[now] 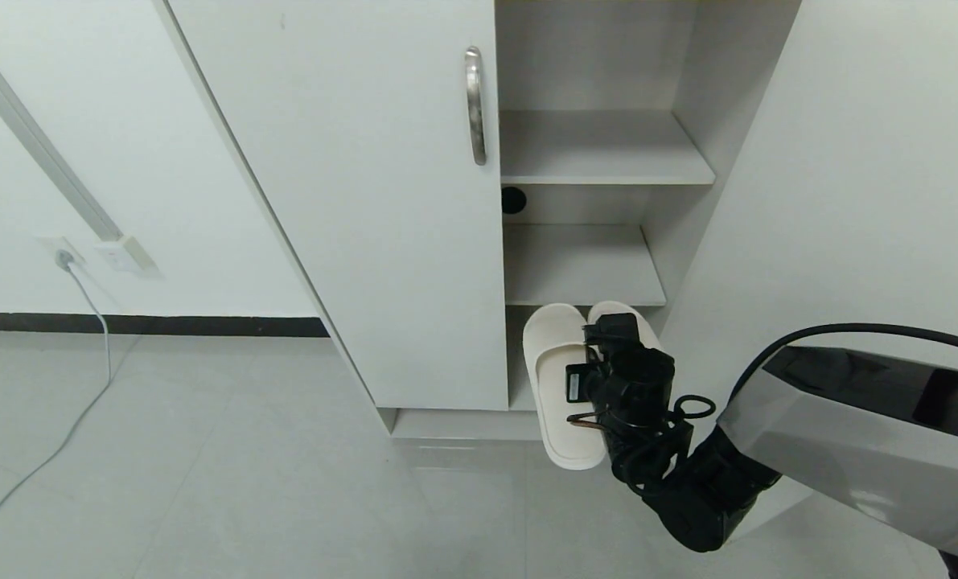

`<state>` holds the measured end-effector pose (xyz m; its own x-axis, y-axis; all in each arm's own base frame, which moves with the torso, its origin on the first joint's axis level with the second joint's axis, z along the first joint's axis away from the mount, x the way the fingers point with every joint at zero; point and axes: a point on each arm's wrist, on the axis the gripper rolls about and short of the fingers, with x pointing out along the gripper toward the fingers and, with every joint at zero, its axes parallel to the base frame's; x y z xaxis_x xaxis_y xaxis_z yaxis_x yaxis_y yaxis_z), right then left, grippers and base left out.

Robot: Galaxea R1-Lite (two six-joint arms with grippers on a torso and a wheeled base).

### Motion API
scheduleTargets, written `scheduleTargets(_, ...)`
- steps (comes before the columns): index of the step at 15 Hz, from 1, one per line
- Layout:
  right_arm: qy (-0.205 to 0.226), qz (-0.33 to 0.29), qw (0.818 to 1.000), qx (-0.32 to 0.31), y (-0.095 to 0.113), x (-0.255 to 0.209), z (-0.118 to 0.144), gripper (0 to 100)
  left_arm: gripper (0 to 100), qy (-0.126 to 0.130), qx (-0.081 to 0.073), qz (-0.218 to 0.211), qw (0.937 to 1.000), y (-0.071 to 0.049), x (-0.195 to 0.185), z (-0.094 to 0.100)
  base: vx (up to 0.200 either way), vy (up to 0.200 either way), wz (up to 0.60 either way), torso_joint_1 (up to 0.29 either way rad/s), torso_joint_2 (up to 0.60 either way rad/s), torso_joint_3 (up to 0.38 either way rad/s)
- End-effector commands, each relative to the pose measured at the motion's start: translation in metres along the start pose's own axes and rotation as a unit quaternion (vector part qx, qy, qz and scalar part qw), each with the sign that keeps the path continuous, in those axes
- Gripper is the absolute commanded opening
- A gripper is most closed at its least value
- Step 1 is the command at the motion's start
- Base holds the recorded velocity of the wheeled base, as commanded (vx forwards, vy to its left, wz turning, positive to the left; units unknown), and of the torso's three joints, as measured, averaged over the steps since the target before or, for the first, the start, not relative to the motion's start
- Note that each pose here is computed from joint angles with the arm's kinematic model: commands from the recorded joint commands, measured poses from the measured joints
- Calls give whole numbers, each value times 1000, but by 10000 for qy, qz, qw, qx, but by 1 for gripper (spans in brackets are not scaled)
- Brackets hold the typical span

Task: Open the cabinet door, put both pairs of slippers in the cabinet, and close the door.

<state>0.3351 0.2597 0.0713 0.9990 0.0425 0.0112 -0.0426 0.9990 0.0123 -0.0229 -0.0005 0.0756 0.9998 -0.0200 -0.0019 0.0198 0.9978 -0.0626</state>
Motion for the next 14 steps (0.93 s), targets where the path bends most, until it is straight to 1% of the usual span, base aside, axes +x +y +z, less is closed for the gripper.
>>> scheduleTargets(1, -60, -13, 10000, 49, -1, 0, 5, 0, 0, 6, -2, 1, 10000, 0, 0, 0, 200, 0, 0, 2, 2, 7)
scheduleTargets(4, -177, -20, 9998, 129, -4, -2, 20, 0, 0, -2, -2, 0, 10000, 0, 0, 0, 200, 0, 0, 1, -1, 4)
scheduleTargets(5, -177, -20, 9998, 129, -4, -2, 20, 0, 0, 6, -2, 1, 10000, 0, 0, 0, 200, 0, 0, 7, -2, 7)
scheduleTargets(8, -42, 40, 10000, 27, -4, -2, 8, 0, 0, 13, -2, 1, 10000, 0, 0, 0, 200, 0, 0, 2, 4, -1)
scheduleTargets(10, 14, 263, 9997, -14, -2, 0, 4, 0, 0, 6, -2, 1, 10000, 0, 0, 0, 0, 0, 0, 0, 0, 0)
scheduleTargets(14, -24, 202, 9998, 20, 6, 19, 8, 0, 0, -2, -9, 8, 10000, 0, 0, 0, 0, 0, 0, 0, 0, 0)
